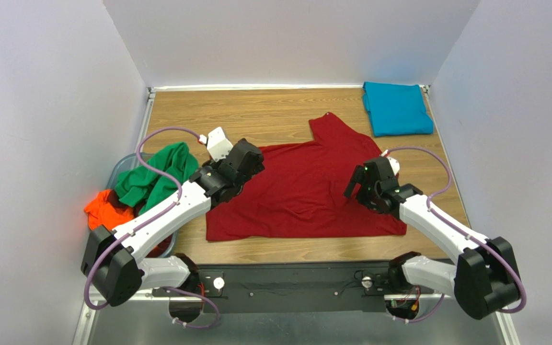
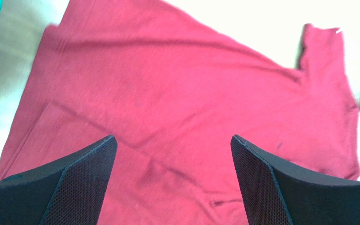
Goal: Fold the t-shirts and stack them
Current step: Fold the tshirt
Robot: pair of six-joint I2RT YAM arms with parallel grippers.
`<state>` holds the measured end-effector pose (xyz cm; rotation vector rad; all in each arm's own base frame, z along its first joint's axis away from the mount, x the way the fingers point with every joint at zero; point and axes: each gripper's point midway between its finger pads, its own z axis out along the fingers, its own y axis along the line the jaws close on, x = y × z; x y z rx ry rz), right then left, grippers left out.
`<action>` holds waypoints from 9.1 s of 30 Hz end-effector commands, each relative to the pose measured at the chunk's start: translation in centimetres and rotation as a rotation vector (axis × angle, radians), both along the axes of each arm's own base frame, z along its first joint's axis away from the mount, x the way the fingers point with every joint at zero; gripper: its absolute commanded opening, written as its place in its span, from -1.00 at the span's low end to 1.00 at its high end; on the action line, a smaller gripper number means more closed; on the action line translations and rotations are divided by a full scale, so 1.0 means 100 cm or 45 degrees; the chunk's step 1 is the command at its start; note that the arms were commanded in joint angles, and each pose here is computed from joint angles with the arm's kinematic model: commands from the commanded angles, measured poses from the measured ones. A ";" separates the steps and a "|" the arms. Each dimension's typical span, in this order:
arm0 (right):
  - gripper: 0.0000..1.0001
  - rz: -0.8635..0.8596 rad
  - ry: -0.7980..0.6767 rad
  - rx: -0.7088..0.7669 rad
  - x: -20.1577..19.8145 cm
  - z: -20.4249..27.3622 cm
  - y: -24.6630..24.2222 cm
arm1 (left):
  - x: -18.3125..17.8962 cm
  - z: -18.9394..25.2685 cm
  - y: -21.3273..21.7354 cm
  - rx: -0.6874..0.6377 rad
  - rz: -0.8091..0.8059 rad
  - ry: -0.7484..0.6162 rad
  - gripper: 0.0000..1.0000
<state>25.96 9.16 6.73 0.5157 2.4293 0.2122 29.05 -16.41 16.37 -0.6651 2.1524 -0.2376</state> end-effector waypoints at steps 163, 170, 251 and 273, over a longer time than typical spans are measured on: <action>1.00 0.387 -0.267 -0.329 0.035 0.049 0.049 | 0.176 -0.137 0.124 0.275 0.380 0.444 0.29; 1.00 0.377 -0.253 -0.358 0.038 0.046 0.048 | 0.177 -0.137 0.120 0.266 0.322 0.441 -0.14; -0.99 0.184 -0.175 -0.486 0.303 0.008 0.010 | 0.156 -0.092 0.093 0.213 0.102 0.218 -1.00; -0.99 0.215 -0.164 -0.341 0.102 0.056 0.008 | 0.091 -0.062 0.091 0.129 0.119 0.071 -1.00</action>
